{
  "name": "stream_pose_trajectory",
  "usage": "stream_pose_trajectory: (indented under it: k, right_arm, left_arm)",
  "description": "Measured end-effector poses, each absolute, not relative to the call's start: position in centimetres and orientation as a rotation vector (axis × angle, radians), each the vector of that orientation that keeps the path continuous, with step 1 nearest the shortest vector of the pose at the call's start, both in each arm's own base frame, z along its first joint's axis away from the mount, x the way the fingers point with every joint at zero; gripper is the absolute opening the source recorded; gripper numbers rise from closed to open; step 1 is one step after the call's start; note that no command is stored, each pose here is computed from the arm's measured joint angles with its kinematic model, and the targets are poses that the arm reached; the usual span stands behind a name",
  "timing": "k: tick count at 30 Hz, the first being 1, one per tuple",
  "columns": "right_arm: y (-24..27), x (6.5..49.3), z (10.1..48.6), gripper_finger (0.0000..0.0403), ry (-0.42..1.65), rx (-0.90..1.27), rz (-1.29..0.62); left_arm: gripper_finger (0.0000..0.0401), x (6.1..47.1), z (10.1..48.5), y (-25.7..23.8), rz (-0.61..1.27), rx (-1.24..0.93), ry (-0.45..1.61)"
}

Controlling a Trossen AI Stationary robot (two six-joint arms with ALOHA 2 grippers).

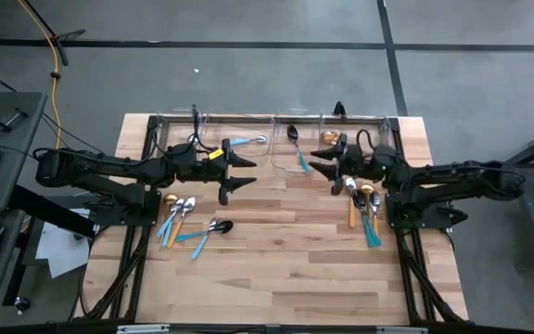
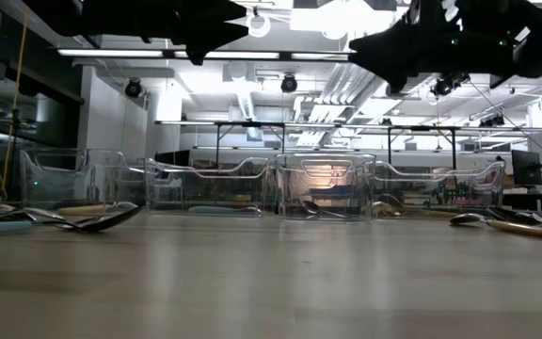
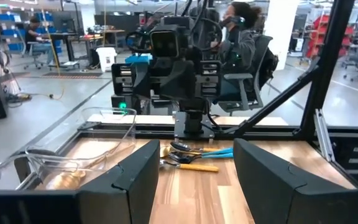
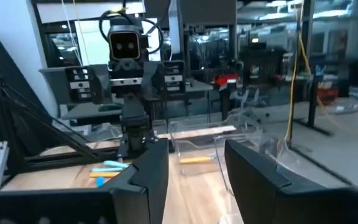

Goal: Sort silverware by color (type)
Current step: Put the black spoon into the middle right transparent bin

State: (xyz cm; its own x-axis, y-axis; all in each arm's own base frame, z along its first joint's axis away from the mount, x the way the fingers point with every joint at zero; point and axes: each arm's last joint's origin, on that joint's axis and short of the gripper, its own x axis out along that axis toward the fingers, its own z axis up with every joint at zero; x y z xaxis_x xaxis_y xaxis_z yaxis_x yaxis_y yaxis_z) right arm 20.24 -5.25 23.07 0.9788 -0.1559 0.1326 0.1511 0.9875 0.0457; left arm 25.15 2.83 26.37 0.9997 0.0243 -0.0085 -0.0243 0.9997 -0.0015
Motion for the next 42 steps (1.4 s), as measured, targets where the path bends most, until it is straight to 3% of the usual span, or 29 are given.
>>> stream_pose_trajectory:
  k: [8,15,21,42]
  right_arm:
    - [-3.8,21.5,22.8,0.0142,-0.095,-0.015,-0.106]
    - [-3.4,21.7,22.7,0.0142,-0.096,-0.011,-0.089]
    - [-3.4,21.8,22.7,0.0142,-0.108,0.035,-0.087]
    - [-2.9,21.8,23.0,0.0142,-0.137,0.010,-0.062]
  left_arm:
    - [0.0193,24.7,25.3,2.8,0.026,-0.002,-0.003]
    - [0.0193,19.7,23.9,3.1,0.101,-0.049,-0.200]
    - [0.0193,17.3,23.5,2.6,0.016,-0.053,-0.164]
    - [0.0193,17.1,23.4,2.5,0.030,-0.022,-0.115]
